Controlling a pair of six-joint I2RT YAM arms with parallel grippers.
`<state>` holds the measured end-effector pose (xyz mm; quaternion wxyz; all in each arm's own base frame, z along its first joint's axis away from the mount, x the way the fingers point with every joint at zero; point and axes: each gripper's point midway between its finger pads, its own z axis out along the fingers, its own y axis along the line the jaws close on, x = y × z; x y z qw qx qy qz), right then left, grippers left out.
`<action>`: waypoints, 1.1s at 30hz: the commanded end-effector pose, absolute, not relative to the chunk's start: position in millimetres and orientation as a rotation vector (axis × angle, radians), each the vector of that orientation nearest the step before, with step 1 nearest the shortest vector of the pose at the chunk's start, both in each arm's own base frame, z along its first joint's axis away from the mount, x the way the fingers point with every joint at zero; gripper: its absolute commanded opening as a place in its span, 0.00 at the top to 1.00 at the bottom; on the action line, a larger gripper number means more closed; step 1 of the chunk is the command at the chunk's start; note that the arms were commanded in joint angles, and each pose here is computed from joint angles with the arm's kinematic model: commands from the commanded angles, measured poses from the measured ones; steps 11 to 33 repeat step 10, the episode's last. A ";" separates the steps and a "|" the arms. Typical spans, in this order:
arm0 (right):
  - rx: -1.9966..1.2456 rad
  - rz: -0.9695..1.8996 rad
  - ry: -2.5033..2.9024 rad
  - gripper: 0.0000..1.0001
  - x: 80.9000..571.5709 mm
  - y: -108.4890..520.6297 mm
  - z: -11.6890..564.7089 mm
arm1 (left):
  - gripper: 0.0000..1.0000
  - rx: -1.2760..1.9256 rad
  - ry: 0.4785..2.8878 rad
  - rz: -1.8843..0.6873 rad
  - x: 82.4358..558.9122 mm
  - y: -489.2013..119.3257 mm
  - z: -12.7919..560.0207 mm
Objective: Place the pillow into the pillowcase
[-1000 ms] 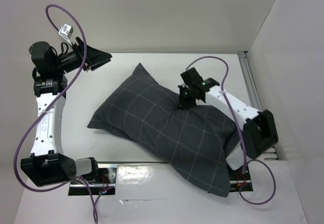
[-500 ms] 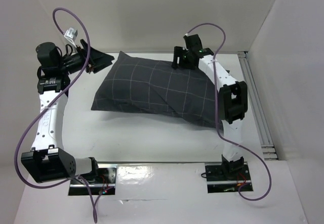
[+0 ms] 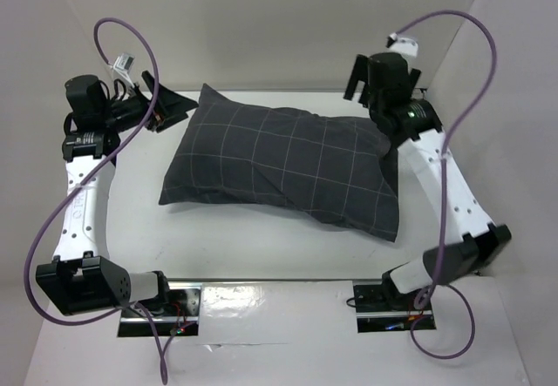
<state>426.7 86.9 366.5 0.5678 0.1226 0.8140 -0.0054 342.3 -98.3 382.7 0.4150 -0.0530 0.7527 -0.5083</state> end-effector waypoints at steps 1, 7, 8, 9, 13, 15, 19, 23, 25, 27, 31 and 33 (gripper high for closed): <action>0.427 -0.332 1.981 0.00 384.3 25.9 323.6 | 0.00 -0.087 1.861 -1.195 343.6 -90.4 391.5; 0.534 -0.379 2.014 0.00 336.2 -18.0 286.8 | 0.00 -0.117 1.888 -1.181 346.9 -85.0 373.2; 0.557 -0.365 2.016 0.00 333.4 -19.6 282.7 | 0.00 -0.117 1.888 -1.181 346.9 -85.0 373.2; 0.571 -0.369 2.008 0.00 329.2 -24.5 283.3 | 0.00 -0.117 1.888 -1.181 346.9 -85.0 373.2; 0.574 -0.361 1.996 0.00 329.1 -24.6 284.6 | 0.00 -0.102 1.880 -1.172 346.9 -84.8 376.3; 0.574 -0.361 1.996 0.00 329.1 -24.6 284.6 | 0.00 -0.102 1.880 -1.172 346.9 -84.8 376.3; 0.574 -0.361 1.996 0.00 329.1 -24.6 284.6 | 0.00 -0.102 1.880 -1.172 346.9 -84.8 376.3; 0.574 -0.361 1.996 0.00 329.1 -24.6 284.6 | 0.00 -0.102 1.880 -1.172 346.9 -84.8 376.3; 0.574 -0.361 1.996 0.00 329.1 -24.6 284.6 | 0.00 -0.102 1.880 -1.172 346.9 -84.8 376.3; 0.574 -0.361 1.996 0.00 329.1 -24.6 284.6 | 0.00 -0.102 1.880 -1.172 346.9 -84.8 376.3; 0.574 -0.361 1.996 0.00 329.1 -24.6 284.6 | 0.00 -0.102 1.880 -1.172 346.9 -84.8 376.3; 0.574 -0.361 1.996 0.00 329.1 -24.6 284.6 | 0.00 -0.102 1.880 -1.172 346.9 -84.8 376.3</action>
